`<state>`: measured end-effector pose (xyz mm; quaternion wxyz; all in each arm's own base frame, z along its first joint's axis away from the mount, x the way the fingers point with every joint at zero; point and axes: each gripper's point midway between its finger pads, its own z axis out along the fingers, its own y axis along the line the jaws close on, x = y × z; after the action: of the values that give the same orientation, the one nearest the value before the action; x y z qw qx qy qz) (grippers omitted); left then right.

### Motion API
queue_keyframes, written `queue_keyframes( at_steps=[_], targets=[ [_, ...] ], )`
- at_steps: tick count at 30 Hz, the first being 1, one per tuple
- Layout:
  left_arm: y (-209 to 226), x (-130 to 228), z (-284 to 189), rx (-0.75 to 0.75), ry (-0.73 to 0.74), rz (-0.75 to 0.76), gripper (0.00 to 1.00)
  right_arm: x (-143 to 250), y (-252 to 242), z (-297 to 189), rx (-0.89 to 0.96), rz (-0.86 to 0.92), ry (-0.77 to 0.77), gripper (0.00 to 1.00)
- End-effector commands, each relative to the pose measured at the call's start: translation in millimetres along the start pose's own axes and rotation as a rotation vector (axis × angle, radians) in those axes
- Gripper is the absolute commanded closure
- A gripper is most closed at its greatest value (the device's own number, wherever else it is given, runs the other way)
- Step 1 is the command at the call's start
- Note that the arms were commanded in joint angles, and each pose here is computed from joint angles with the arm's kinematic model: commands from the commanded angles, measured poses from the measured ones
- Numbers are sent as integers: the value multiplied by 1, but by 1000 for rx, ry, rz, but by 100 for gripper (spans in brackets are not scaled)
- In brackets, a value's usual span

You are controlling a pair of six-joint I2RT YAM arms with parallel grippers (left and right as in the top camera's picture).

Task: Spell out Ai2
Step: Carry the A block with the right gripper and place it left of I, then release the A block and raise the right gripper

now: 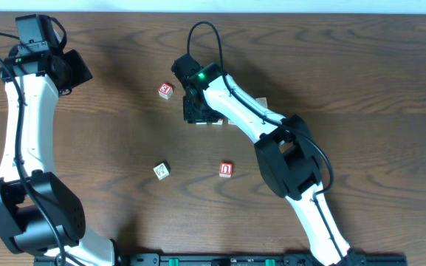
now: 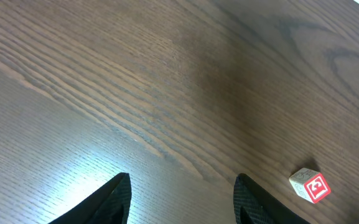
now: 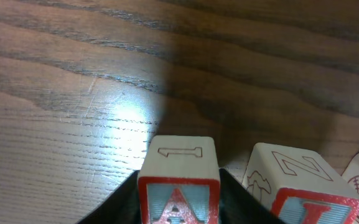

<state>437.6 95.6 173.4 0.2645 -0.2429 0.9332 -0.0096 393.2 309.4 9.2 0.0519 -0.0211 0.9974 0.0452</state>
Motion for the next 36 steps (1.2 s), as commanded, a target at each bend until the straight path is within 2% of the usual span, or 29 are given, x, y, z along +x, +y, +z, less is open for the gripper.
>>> queue_keyframes(
  at_steps=[1, 4, 6, 12, 16, 20, 21, 22, 24, 25, 26, 29, 31, 36],
  targets=[
    [-2, -4, -10, 11, -24, 12, 46, -5, 0, 0, 1, 13, -11, 60],
    [-2, -4, -10, 11, -24, 12, 46, -5, 0, 0, 1, 12, -11, 59],
    [-2, -4, -10, 11, -24, 12, 46, -5, 0, 0, 1, 10, -12, 51],
    [-2, -4, -10, 11, -24, 16, 46, -23, 3, -6, -16, -23, -74, 41],
    [-2, -4, -10, 11, -24, 16, 46, -47, 3, -26, -44, -18, -130, 41],
    [-5, -6, -10, 18, -34, 19, 46, -76, 2, -70, -84, -21, -213, 41],
    [-9, -6, -10, 27, -35, 24, 47, -83, 2, -87, -97, -27, -241, 44],
    [-14, -5, -10, 43, -32, 30, 48, -89, 2, -102, -104, -45, -266, 51],
    [-31, 1, -10, 99, -14, 50, 75, -96, -6, -130, -93, -73, -307, 90],
    [-42, 6, -9, 135, 3, 63, 87, -97, -14, -141, -79, -67, -314, 99],
    [-57, 13, -10, 186, 23, 80, 94, -95, -23, -151, -65, -75, -307, 99],
    [-109, 41, -19, 378, 108, 140, 94, -84, -63, -166, -7, -88, -239, 99],
    [-143, 71, -21, 466, 167, 210, 94, -74, -102, -165, 3, -22, -139, 99],
    [-167, 115, -12, 570, 258, 249, 94, -70, -138, -167, -148, -9, -33, 99]
  ],
)
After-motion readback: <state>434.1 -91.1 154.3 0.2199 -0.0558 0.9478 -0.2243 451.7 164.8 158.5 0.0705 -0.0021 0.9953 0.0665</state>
